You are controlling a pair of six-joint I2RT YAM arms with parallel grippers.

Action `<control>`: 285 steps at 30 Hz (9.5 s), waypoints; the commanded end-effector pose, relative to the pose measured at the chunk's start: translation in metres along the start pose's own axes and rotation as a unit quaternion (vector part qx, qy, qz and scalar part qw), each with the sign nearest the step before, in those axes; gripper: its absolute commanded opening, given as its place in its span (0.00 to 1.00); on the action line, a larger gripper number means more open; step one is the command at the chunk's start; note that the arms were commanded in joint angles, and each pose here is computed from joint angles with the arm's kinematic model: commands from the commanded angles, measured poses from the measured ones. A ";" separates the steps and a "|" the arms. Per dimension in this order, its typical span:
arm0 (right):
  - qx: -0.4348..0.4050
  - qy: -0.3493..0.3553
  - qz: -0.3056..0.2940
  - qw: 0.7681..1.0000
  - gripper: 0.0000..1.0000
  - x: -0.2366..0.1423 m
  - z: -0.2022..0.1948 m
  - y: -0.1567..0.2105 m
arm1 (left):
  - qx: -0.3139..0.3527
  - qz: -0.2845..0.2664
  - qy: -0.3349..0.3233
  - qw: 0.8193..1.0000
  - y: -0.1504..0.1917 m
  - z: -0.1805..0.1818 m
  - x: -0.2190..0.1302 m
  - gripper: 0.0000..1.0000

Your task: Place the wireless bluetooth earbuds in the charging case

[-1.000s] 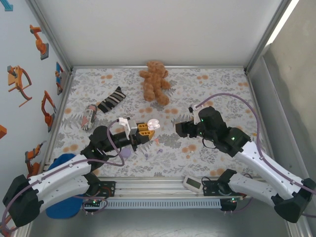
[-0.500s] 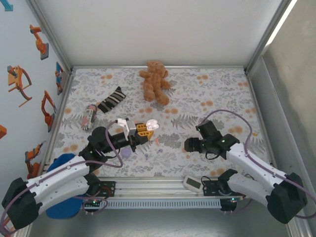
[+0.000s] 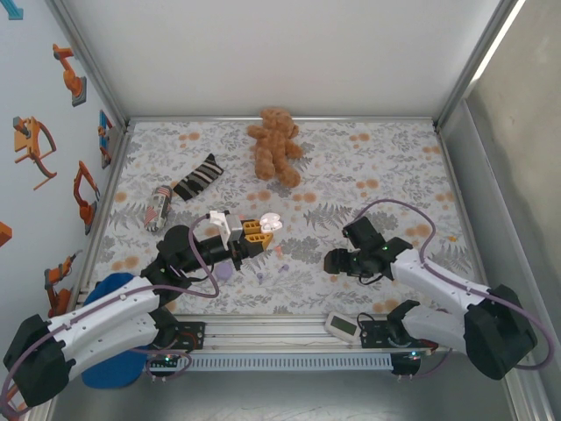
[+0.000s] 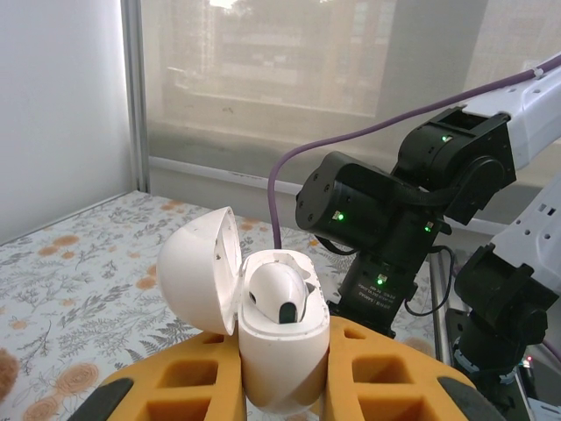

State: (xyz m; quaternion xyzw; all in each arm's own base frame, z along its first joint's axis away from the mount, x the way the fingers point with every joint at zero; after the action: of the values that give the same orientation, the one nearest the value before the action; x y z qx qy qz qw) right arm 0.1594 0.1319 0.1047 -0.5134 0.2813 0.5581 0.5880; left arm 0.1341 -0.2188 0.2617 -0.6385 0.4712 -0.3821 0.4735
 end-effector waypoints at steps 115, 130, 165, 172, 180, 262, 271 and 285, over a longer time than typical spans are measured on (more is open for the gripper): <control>-0.070 0.076 0.080 0.991 0.21 0.032 0.015 -0.009 | 0.014 -0.008 -0.012 1.000 0.001 0.000 -0.004 0.00; -0.079 0.048 0.009 0.996 0.21 -0.002 0.029 -0.026 | 0.012 -0.002 -0.008 1.000 0.001 0.001 0.001 0.00; -0.134 -0.195 -0.414 0.879 0.21 -0.215 0.126 -0.102 | 0.038 -0.043 0.032 0.998 -0.027 0.015 0.056 0.00; -0.149 -0.208 -0.436 0.863 0.21 -0.218 0.143 -0.100 | 0.042 -0.051 0.034 0.997 -0.031 0.017 0.062 0.00; -0.156 -0.189 -0.455 0.856 0.20 -0.212 0.150 -0.101 | 0.038 -0.055 0.038 0.997 -0.031 0.019 0.066 0.00; -0.243 -0.090 -0.448 0.856 0.99 -0.224 0.145 -0.101 | 0.014 -0.067 0.031 0.997 -0.027 0.014 0.051 0.00; -0.187 -0.206 -0.411 0.868 1.00 -0.209 0.122 -0.117 | 0.012 -0.060 0.010 0.998 -0.026 0.013 0.040 0.00; -0.195 -0.325 -0.336 0.862 0.98 -0.183 0.134 -0.118 | 0.013 -0.049 0.008 0.999 -0.023 0.007 0.027 0.00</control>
State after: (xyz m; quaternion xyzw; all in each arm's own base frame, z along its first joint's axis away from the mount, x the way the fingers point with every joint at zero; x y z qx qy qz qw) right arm 0.2021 0.1962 0.3465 -0.5079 -0.1992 0.4711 0.6931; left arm 0.1584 -0.2435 0.2816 -0.6543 0.4401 -0.4088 0.4595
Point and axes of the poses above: each hand's point on the last joint's axis, 136 mm out from that joint toward the fingers, its own x axis out along the fingers, its own z axis along the line the jaws close on, y = z × x, the point moved 7 cm from there along -x, back along the fingers, and after that the axes turned 11 degrees about -x, right-handed, at the moved point
